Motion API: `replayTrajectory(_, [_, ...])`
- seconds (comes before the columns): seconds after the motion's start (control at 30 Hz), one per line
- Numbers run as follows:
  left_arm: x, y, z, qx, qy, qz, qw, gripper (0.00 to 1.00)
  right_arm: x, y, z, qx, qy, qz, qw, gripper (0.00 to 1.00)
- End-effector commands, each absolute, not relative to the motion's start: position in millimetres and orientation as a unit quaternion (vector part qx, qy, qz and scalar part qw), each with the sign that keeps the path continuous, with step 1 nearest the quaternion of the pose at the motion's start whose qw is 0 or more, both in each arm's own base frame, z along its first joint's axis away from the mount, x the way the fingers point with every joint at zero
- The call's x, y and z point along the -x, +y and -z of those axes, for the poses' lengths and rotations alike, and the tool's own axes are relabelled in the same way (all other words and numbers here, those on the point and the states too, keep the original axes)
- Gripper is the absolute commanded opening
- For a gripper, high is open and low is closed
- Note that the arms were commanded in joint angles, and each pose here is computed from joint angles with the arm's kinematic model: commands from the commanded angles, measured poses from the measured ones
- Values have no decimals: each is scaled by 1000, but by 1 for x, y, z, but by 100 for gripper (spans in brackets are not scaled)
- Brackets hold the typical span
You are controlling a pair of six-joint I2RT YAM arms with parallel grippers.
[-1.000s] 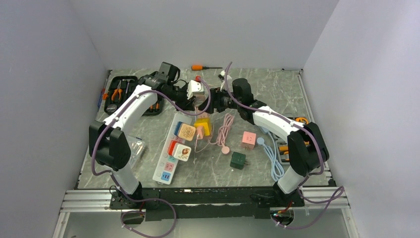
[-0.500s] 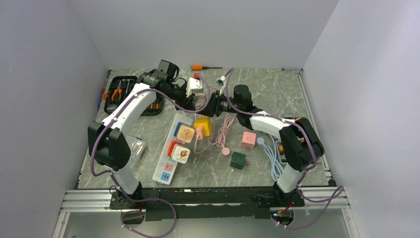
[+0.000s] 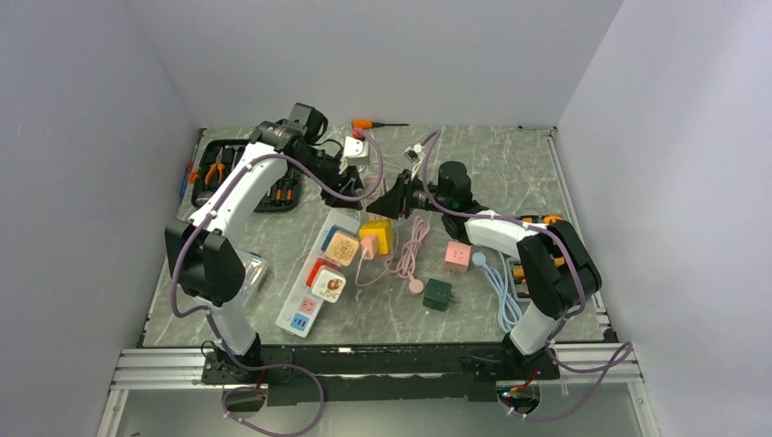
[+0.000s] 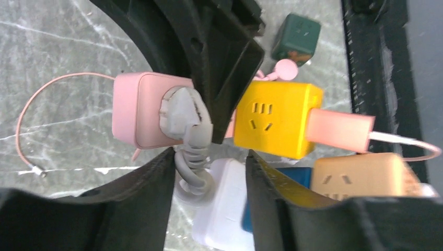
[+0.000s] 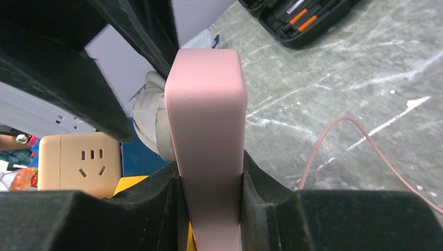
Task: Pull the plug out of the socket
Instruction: Remove the plug from the socket.
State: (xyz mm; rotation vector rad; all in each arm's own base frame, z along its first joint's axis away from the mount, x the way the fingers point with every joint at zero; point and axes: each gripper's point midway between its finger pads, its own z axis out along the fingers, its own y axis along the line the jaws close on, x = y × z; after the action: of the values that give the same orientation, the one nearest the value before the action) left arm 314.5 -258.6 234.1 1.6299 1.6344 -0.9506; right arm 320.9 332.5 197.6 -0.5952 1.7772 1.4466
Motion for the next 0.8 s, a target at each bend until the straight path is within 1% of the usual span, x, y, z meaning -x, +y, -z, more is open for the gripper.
replayTrajectory(0.0, [-298, -267, -270, -612, 577, 421, 340, 57, -328, 320, -250, 256, 647, -552, 460, 0])
replayTrajectory(0.17, [-305, -267, -269, -605, 582, 429, 335, 59, -323, 317, -258, 270, 642, -542, 470, 0])
replayTrajectory(0.33, [-315, -267, -258, -595, 600, 424, 326, 68, -316, 316, -269, 287, 632, -540, 475, 0])
replayTrajectory(0.43, [-329, -268, -250, -586, 614, 407, 337, 70, -313, 315, -275, 296, 628, -537, 479, 0])
replayTrajectory(0.5, [-338, -269, -248, -577, 625, 396, 346, 74, -311, 314, -280, 303, 625, -534, 482, 0])
replayTrajectory(0.63, [-344, -269, -245, -566, 634, 393, 351, 75, -308, 313, -285, 310, 621, -531, 486, 0])
replayTrajectory(0.77, [-334, -273, -239, -562, 635, 425, 318, 73, -307, 315, -293, 315, 614, -532, 490, 0])
